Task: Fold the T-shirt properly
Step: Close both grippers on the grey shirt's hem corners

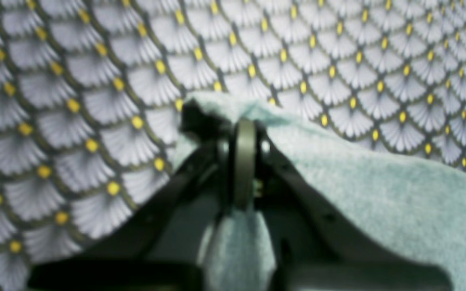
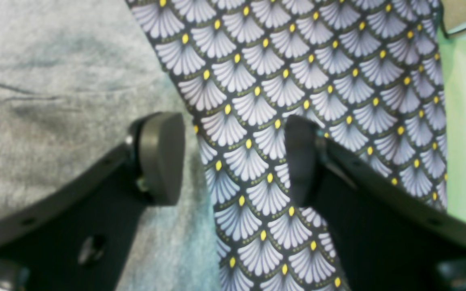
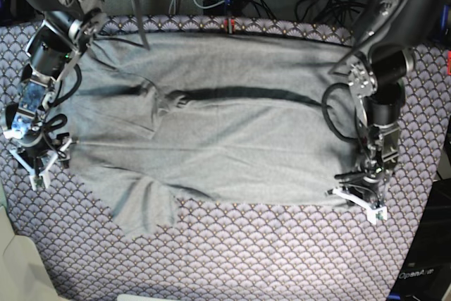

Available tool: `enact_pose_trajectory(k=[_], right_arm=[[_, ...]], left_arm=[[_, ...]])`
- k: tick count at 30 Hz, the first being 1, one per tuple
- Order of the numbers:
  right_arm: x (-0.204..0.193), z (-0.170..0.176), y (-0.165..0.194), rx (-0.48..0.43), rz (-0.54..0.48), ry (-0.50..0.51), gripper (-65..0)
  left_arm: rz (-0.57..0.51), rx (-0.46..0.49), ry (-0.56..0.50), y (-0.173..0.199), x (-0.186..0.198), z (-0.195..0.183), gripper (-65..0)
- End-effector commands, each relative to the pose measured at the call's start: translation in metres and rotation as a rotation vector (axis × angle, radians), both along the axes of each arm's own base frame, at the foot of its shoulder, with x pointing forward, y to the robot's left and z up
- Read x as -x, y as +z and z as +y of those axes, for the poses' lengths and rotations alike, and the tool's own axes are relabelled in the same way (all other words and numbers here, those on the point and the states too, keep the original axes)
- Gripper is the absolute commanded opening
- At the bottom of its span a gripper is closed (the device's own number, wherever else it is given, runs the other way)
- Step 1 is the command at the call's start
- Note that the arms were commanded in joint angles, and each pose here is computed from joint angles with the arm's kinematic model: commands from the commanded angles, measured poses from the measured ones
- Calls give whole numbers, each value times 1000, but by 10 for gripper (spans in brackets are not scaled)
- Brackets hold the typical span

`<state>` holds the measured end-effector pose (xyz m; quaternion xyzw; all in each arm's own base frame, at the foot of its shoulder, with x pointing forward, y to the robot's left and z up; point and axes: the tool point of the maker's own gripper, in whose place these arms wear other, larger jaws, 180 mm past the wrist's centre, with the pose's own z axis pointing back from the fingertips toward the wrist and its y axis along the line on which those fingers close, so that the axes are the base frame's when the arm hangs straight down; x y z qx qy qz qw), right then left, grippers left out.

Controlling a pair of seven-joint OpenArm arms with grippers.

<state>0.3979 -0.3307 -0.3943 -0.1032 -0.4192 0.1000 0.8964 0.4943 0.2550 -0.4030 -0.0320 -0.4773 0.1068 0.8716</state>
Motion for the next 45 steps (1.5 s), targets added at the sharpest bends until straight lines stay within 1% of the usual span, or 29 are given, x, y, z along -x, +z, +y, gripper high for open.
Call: enact_pose_trajectory(k=[1,4,12,15,20,23,27,31,33,36,40,43,45], right_arm=[[-12,-9,22,19,-63,-6,-228],[-13,-5,20,12,-60,-4,-201],[-15,8,14,-16,-60,7,-198],[-25,18,18,-39,-75,16,-198],[-32,28,8,-86,-51,26,-198],[-31,25,2,-97,-34,25,-198],[-41,32,7,-124,-82,43,-200],[-40,38,1,-150,-89,53,-208],[-40,38,1,-150,-87,54,-244],[-41,41,0,-154,-87,56,-341],[-40,41,-1,-154,-84,56,-435],[-34,40,-6,-149,-73,55,-534],[-34,40,-6,-149,-72,55,-611]], left_arm=[[-71,-10,8,29,-18,6,-650],[-70,-11,8,29,-19,7,-650],[-56,-9,6,23,-15,6,-650],[-55,-1,-1,21,-15,-1,-650],[-23,3,-5,3,-2,-5,-650],[-8,2,-5,-5,5,-5,-650],[-4,4,-7,-8,7,-7,-650],[-4,3,-6,-7,7,-6,-650],[-4,2,-5,-7,7,-5,-650],[-2,-2,-5,-7,8,-3,-650],[1,-1,-5,-8,8,-3,-650],[3,-2,-4,-8,8,-2,-650],[3,-2,-5,-7,8,-2,-650]])
